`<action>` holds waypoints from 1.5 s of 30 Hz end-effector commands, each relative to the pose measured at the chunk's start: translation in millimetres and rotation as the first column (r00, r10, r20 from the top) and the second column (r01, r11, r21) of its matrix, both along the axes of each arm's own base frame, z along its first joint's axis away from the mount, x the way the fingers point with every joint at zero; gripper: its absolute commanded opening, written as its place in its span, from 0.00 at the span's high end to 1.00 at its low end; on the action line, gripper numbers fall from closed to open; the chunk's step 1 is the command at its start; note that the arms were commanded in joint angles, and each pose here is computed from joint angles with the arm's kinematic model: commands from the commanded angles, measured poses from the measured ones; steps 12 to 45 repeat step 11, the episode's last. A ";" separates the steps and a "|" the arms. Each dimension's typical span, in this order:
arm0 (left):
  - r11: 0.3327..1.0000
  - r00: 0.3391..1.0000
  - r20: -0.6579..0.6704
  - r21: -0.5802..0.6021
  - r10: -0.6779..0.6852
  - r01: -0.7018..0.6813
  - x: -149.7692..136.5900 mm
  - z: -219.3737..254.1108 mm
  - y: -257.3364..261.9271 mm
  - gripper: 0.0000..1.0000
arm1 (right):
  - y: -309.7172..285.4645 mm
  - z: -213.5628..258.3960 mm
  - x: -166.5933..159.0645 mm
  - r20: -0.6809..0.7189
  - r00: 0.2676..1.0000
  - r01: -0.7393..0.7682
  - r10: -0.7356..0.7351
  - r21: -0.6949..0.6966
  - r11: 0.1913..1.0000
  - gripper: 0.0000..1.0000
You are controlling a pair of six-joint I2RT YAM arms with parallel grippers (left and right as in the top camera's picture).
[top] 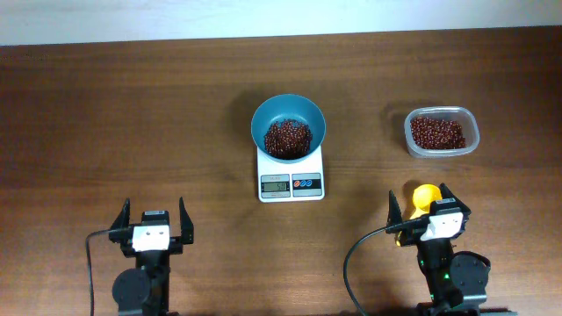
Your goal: Scoop item into bowl and weigh 50g on scale
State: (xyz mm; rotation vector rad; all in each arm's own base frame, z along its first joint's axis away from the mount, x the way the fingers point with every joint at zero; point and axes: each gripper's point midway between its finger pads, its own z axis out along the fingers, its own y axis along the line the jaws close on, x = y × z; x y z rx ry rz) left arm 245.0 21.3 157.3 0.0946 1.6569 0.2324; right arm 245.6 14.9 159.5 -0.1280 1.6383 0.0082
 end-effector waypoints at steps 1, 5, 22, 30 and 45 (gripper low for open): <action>1.000 1.000 0.007 -0.016 -0.001 0.001 -0.1 -0.9 0.0 0.01 | 0.8 -2.8 0.1 -0.002 1.000 -0.001 0.001 0.003 1.000 0.01; 1.000 1.000 0.007 -0.016 -0.001 0.001 -0.1 -0.9 0.0 0.01 | 0.8 -2.8 0.1 -0.002 1.000 -0.001 0.001 0.003 1.000 0.01; 1.000 1.000 0.007 -0.016 -0.001 0.001 -0.1 -0.9 0.0 0.01 | 0.7 -2.8 0.1 -0.002 1.000 0.000 0.000 0.003 1.000 0.01; 1.000 1.000 0.007 -0.016 -0.001 0.001 -0.1 -0.9 0.0 0.01 | 0.7 -2.8 0.1 -0.002 1.000 0.000 0.000 0.003 1.000 0.01; 1.000 1.000 0.007 -0.016 -0.001 0.001 -0.1 -0.9 0.0 0.01 | 0.7 -2.8 0.1 -0.002 1.000 0.000 0.000 0.003 1.000 0.01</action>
